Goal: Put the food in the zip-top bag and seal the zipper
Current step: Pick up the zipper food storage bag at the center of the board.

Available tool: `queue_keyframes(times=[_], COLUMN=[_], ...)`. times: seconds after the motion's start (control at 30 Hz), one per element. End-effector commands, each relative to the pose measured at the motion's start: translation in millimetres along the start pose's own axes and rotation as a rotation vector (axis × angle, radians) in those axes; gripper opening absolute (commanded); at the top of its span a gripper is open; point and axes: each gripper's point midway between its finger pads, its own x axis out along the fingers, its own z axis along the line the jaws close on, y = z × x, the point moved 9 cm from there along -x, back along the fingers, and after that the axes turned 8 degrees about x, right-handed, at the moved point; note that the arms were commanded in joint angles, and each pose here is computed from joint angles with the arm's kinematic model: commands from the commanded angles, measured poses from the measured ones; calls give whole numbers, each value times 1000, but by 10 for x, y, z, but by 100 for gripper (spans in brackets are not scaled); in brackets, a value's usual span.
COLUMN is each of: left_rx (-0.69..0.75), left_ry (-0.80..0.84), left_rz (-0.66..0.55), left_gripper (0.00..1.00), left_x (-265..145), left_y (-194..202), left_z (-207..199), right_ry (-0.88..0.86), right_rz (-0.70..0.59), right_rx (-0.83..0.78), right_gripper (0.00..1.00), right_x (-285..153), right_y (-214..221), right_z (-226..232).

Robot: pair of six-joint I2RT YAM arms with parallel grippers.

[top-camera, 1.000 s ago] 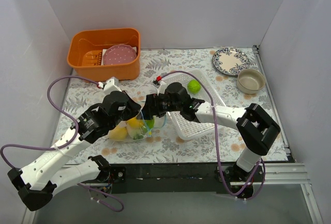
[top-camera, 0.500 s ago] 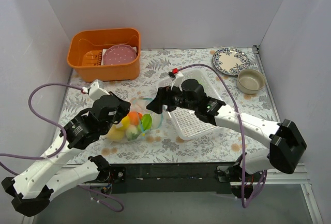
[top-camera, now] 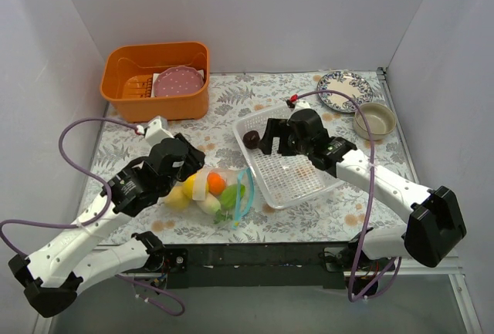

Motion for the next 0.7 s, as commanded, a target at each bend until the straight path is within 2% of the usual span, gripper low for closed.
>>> queue_keyframes(times=[0.0,0.1,0.2,0.3,0.4,0.53,0.67], left_rx=[102,187,228,261,324,418,487], left_ry=[162,255,374,469,467,450,361], left_rz=[68,132,225,289,327,392,410], left_gripper=[42,55,62,63,63,63,60], left_x=[-13,1,-14,-22,40,94,158], left_y=[50,106,204,292,392,552,671], left_z=[-151,-251,-342,-406,-426,-476,-546], right_ry=[42,60,69,74,73,67,66], right_rz=[-50,-60,-59,-52,-47,-41,-33], right_rx=[-11,6,20,32,39,38,41], right_gripper=[98,98,98,98,98,98,98], right_x=[-130,-168,-190,-194,-197,-191,-181], right_y=[-177,-190,-174,-135,-118,-122,-118], right_z=[-91,-200,-275,-332,-357,-364,-379])
